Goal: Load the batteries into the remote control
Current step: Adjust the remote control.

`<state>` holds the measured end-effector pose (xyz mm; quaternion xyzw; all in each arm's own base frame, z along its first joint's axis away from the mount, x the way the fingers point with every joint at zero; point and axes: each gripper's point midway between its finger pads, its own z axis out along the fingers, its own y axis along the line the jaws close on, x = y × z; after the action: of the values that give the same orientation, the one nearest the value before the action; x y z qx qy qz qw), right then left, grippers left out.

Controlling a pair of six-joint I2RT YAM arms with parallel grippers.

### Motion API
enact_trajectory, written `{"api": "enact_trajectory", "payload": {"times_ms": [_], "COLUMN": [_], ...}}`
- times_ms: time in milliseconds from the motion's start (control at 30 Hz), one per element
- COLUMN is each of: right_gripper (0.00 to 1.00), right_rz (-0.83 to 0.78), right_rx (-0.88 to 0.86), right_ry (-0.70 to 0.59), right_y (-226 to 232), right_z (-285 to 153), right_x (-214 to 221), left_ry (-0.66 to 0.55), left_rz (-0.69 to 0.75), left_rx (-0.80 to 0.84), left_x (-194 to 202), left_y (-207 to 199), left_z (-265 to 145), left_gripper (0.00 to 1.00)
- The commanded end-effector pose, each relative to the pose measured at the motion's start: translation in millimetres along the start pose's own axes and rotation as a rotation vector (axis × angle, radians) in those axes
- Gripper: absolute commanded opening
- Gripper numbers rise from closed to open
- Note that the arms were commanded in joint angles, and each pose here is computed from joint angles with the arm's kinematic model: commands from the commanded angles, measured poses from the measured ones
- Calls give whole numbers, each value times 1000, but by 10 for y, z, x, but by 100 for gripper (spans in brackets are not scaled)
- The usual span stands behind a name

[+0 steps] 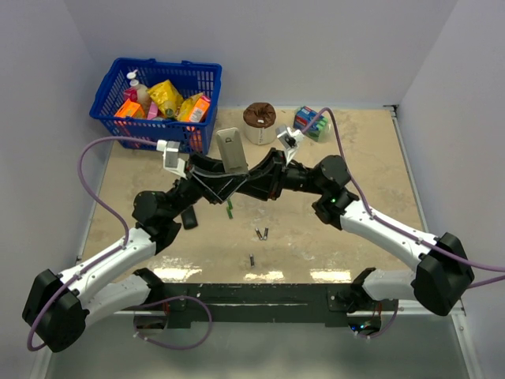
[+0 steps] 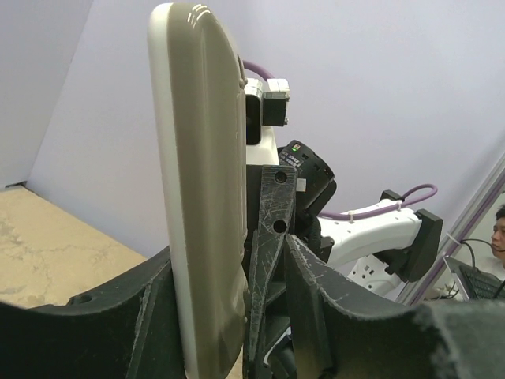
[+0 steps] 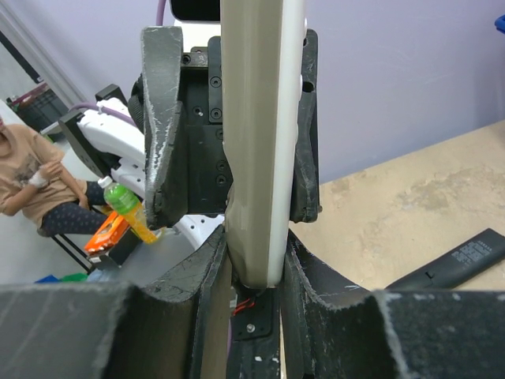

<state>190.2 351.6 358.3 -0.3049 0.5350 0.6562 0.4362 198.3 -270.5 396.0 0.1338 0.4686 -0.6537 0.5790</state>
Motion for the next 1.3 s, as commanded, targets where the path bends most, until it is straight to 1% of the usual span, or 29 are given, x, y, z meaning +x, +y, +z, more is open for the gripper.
{"api": "enact_trajectory", "payload": {"times_ms": [0, 100, 200, 433, 800, 833, 867, 967, 1033, 1067, 1100, 1133, 1167, 1200, 1233, 1267], "right_gripper": [0, 0, 0, 0, 0, 0, 0, 0, 0, 0, 0, 4, 10, 17, 31, 38], "right_rz": [-42, -42, -41, -36, -23, -21, -22, -17, -16, -19, -18, -22, -33, -36, -43, -72], "right_rx": [-26, -32, -33, -20, -9, -7, -7, 4, 12, 16, 32, 48, 68, 110, 132, 170], "right_ry": [-29, -36, -40, -61, -107, -108, -110, -103, -96, -96, -75, -63, -63, -36, -32, -46], "right_y": [73, 90, 89, 69, 66, 62, 68, 37, 23, 24, -4, -32, -27, -101, -109, -125], "right_z": [10, 18, 18, 3, -5, -5, -9, -9, -20, -27, -26, -35, -51, -75, -92, -125], "right_x": [-90, -109, -109, -124, -190, -181, -186, -159, -141, -144, -107, -92, -117, -70, -80, -145], "left_ry": [-75, -75, -74, -64, -98, -99, -100, -97, -102, -98, -98, -103, -81, -79, -87, -42], "left_rz": [28, 23, 22, 11, 0, 2, 4, 14, 35, 46, 79, 103, 113, 173, 217, 233], "left_rx": [59, 63, 68, 85, 101, 98, 99, 93, 88, 80, 68, 65, 29, 0, -9, -70], "left_x": [-189, -175, -167, -118, -148, -144, -145, -142, -165, -164, -171, -214, -180, -191, -264, -185], "left_y": [-180, -182, -187, -195, -232, -222, -225, -219, -218, -206, -179, -201, -131, -67, -96, 40], "left_z": [11, -1, -9, -33, -84, -93, -96, -96, -96, -95, -93, -87, -84, -82, -79, -99], "left_gripper": [51, 49, 43, 42, 43, 39, 33, 25, 19, 13, 10, 7, 2, 0, 0, 0]}}
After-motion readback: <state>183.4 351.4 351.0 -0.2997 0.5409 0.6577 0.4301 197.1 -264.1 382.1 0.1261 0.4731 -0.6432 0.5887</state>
